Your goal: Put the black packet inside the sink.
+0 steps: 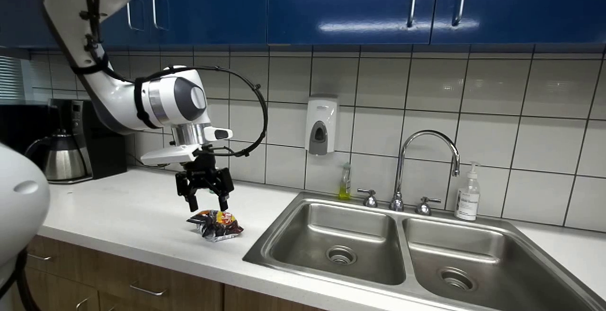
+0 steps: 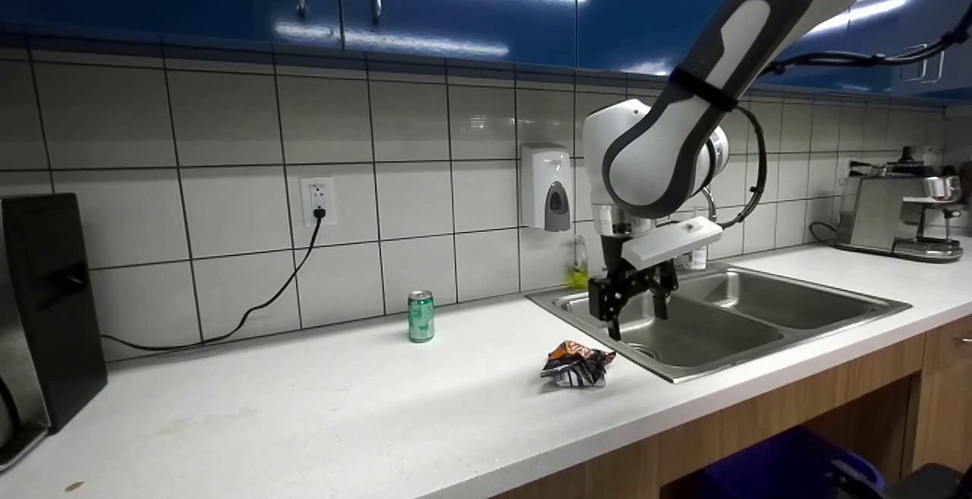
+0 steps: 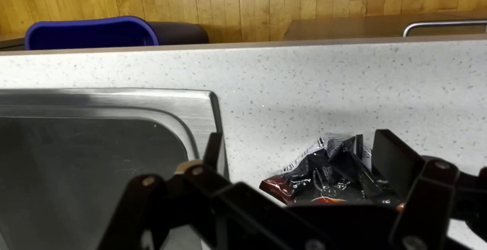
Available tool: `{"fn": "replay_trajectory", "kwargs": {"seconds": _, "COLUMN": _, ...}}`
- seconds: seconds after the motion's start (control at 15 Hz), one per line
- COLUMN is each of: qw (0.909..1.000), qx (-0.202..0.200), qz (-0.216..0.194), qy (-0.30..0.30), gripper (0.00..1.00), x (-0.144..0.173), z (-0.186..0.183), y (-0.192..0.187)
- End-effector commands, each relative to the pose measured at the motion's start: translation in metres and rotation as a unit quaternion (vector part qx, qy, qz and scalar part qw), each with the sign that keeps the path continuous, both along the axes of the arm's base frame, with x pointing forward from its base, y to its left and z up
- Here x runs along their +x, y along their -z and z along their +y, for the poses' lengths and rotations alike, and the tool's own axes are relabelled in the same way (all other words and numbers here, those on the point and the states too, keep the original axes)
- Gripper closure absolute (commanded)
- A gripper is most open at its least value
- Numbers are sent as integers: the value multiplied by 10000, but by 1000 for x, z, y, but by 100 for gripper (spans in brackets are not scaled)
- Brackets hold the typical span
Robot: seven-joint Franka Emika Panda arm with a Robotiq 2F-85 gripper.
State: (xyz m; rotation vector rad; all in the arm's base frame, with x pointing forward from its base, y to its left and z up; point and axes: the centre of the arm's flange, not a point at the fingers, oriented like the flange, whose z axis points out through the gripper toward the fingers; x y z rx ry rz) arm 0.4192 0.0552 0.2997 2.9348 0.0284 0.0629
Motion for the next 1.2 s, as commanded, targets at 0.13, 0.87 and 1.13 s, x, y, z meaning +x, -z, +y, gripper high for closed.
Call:
{"fn": "replay_trajectory", "kwargs": {"seconds": 0.13, "qw": 9986, "qx": 155, "qz": -295, "qy": 402, "gripper": 0, "x": 42, "z": 28, "y": 17}}
{"fn": "replay_trajectory", "kwargs": {"seconds": 0.87, "qw": 9953, "qx": 311, "qz": -373, "qy": 837, "gripper": 0, "x": 71, "z": 51, "y": 46}}
{"fn": "replay_trajectory", "kwargs": {"seconds": 1.13, "qw": 9946, "qx": 365, "qz": -467, "qy": 847, "gripper": 0, "x": 79, "z": 63, "y": 45}}
